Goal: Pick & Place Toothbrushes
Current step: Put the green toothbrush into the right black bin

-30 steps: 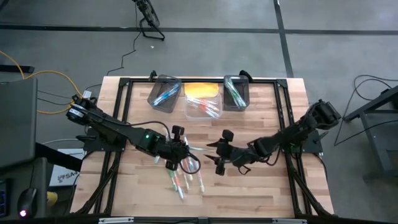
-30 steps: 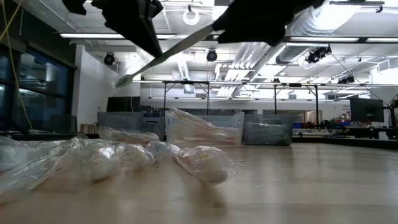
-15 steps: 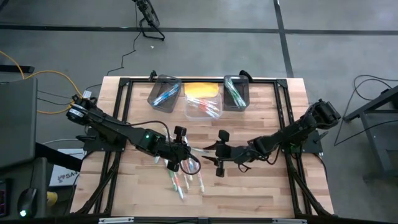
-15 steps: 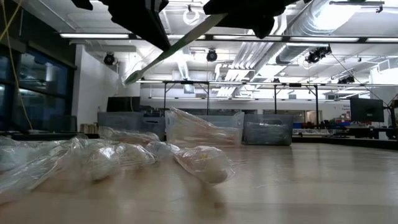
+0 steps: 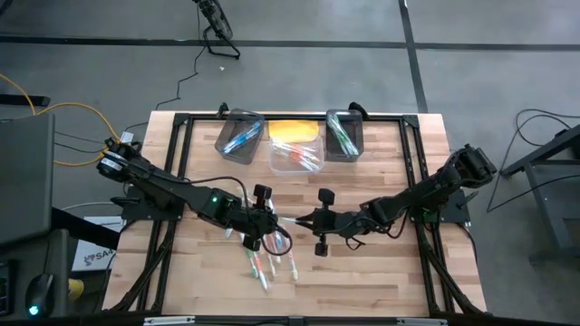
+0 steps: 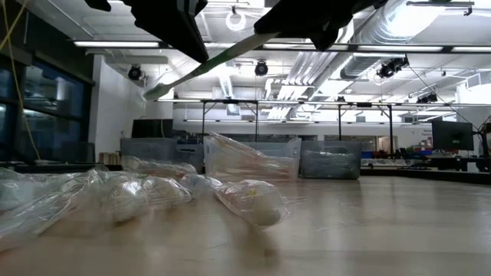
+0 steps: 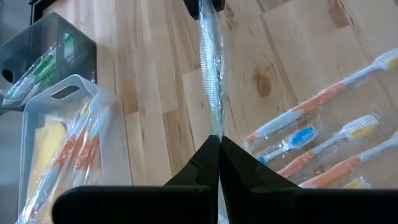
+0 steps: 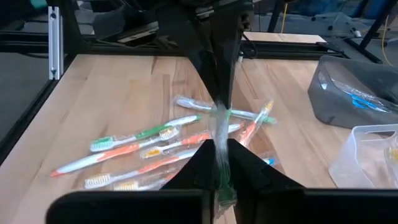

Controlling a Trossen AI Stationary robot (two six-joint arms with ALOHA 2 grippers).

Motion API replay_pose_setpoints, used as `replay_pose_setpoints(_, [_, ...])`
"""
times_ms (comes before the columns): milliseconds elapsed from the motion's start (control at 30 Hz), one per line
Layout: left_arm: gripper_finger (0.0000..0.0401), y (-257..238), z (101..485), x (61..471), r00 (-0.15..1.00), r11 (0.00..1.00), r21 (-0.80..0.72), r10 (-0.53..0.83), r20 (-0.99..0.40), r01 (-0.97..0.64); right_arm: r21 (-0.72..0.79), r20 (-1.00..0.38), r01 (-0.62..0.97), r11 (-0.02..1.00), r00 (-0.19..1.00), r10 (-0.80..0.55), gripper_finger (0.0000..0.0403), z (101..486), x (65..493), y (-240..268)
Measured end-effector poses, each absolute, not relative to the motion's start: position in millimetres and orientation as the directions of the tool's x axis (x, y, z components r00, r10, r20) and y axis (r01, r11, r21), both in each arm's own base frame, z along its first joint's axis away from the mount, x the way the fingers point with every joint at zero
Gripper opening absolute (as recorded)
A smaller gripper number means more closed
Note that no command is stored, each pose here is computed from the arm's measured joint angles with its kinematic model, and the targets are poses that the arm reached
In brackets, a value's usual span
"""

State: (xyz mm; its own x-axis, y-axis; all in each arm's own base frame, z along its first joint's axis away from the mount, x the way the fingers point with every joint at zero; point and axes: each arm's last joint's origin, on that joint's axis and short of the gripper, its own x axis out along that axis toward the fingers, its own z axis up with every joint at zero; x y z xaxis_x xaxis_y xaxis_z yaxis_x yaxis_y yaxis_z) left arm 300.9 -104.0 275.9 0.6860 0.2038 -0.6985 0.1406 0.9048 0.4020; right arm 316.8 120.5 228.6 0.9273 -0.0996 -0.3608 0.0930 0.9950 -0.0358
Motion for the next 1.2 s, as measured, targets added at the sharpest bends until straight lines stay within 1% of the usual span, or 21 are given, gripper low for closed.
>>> replay_pose_setpoints(133, [0.0002,-104,276,301,0.686,0.902,0.407,0.205,-0.698,0.145,-0.028,-0.362,0.1,0.995,0.927,-0.103,0.0014,228,317,120])
replay_pose_setpoints(233, [0.0014,-104,275,300,0.681,0.887,0.433,0.218,-0.699,0.159,-0.029,-0.368,0.117,0.993,0.922,-0.12,0.0014,228,316,120])
replay_pose_setpoints(367, [0.0053,-101,275,295,0.651,0.87,0.463,0.254,-0.716,0.17,-0.021,-0.415,0.171,0.985,0.895,-0.164,0.0013,223,314,115])
replay_pose_setpoints(467, [0.0089,-99,274,291,0.625,0.874,0.463,0.279,-0.729,0.15,-0.048,-0.434,0.286,0.957,0.857,-0.278,0.0013,219,312,108])
replay_pose_setpoints(567, [0.0114,-95,275,283,0.582,0.884,0.457,0.32,-0.748,0.1,-0.092,-0.436,0.444,0.891,0.787,-0.437,0.0013,220,303,98])
replay_pose_setpoints(667, [0.012,-91,276,274,0.548,0.893,0.447,0.349,-0.76,0.052,-0.107,-0.406,0.598,0.795,0.703,-0.584,0.0013,232,289,83])
replay_pose_setpoints(733, [0.0121,-89,277,270,0.564,0.899,0.436,0.344,-0.75,0.031,-0.126,-0.394,0.663,0.738,0.649,-0.651,0.0013,239,278,74])
replay_pose_setpoints(867, [0.0121,-85,270,259,0.598,0.913,0.409,0.33,-0.73,-0.004,-0.123,-0.376,0.751,0.648,0.569,-0.731,0.0013,255,255,57])
replay_pose_setpoints(967, [0.0122,-81,261,248,0.634,0.924,0.381,0.316,-0.706,-0.037,-0.122,-0.361,0.796,0.593,0.521,-0.774,0.0013,260,242,46])
replay_pose_setpoints(1033, [0.0122,-78,254,240,0.66,0.931,0.362,0.305,-0.686,-0.053,-0.128,-0.352,0.817,0.562,0.493,-0.796,0.0013,256,233,40])
replay_pose_setpoints(1200, [0.0122,-72,243,223,0.748,0.956,0.279,0.248,-0.616,-0.088,-0.087,-0.348,0.867,0.491,0.435,-0.83,0.0013,237,215,21])
